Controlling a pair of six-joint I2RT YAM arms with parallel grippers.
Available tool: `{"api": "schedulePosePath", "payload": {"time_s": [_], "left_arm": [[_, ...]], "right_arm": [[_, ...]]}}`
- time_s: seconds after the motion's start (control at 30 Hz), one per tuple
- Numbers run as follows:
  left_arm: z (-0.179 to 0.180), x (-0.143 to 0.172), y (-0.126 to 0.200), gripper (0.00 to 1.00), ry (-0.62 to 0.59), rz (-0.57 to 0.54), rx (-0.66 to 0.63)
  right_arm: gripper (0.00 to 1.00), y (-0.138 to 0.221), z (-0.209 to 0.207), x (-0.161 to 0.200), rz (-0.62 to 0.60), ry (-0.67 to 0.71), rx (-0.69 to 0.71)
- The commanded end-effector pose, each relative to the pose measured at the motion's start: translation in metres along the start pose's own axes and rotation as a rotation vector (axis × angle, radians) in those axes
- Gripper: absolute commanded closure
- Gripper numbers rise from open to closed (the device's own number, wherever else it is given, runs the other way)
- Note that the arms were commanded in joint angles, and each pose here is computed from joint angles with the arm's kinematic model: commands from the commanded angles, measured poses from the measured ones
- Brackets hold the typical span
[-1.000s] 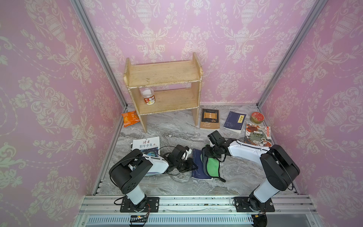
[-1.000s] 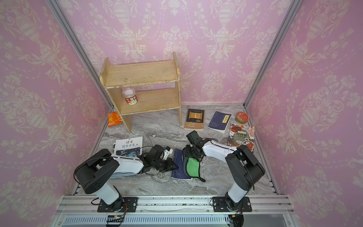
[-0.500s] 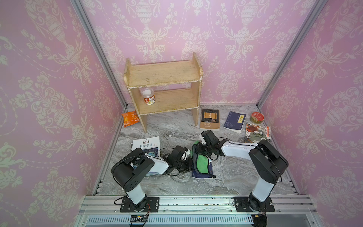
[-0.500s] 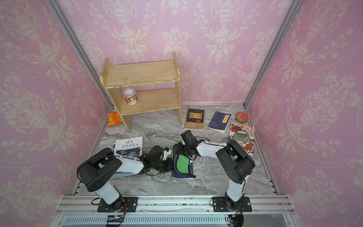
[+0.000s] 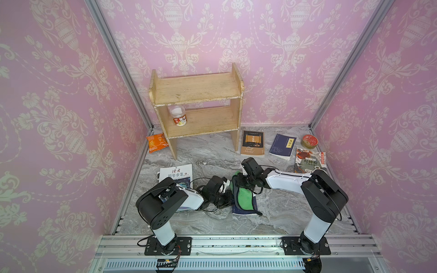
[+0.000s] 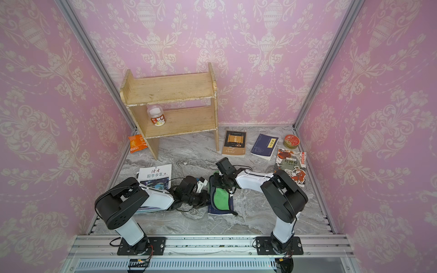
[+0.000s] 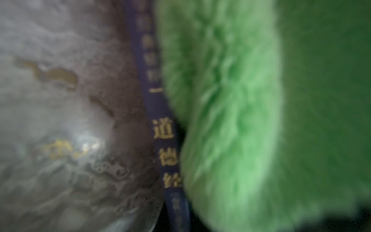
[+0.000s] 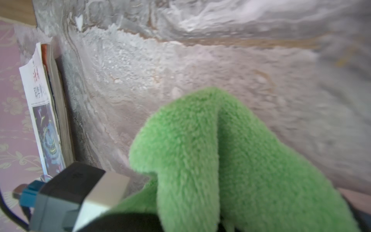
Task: Wipe the cover of the book
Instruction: Wipe the dirt from the cover of the book.
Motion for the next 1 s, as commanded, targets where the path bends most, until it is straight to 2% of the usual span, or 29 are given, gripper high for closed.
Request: {"api": "schedulePosePath", "payload": {"time_s": [0.0, 0.13, 0.23, 0.33, 0.5, 0.57, 0.67, 0.77, 0.97], "left_arm": [[0.011, 0.000, -0.001, 1.00, -0.048, -0.027, -0.065], [0.014, 0.002, 0.002, 1.00, -0.046, -0.035, -0.076], [0.017, 0.000, 0.003, 1.00, -0.039, -0.043, -0.082], [0.021, -0.008, 0.007, 1.00, -0.024, -0.057, -0.088], [0.022, -0.032, 0.023, 0.54, -0.006, -0.115, -0.069], [0.024, -0.047, 0.031, 0.48, -0.013, -0.154, -0.076], [0.024, -0.072, 0.037, 0.48, -0.031, -0.202, -0.058], [0.016, -0.092, 0.031, 0.51, -0.046, -0.201, -0.016], [0.020, -0.102, 0.015, 0.54, -0.027, -0.161, -0.010]], "right_arm": [[1.00, -0.023, -0.006, 0.043, 0.198, -0.032, -0.007], [1.00, 0.000, -0.052, 0.050, 0.188, -0.050, 0.108], [1.00, 0.025, -0.103, 0.053, 0.146, -0.138, 0.208], [1.00, 0.040, -0.126, 0.062, 0.134, -0.158, 0.252], [1.00, 0.038, -0.128, 0.068, 0.132, -0.172, 0.225], [1.00, 0.033, -0.126, 0.066, 0.133, -0.177, 0.209], [1.00, 0.029, -0.125, 0.063, 0.138, -0.173, 0.206], [1.00, 0.027, -0.122, 0.060, 0.140, -0.157, 0.201], [1.00, 0.027, -0.116, 0.053, 0.134, -0.126, 0.185]]}}
Point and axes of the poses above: each gripper's point midway between its finger pads, its own y axis back along the fingers, its own z axis along the line the jaws close on, x = y × z, the point moved 5 cm from there along y, back along the fingers, and after that the axes turned 3 degrees about -y, right-handed, at the moved point
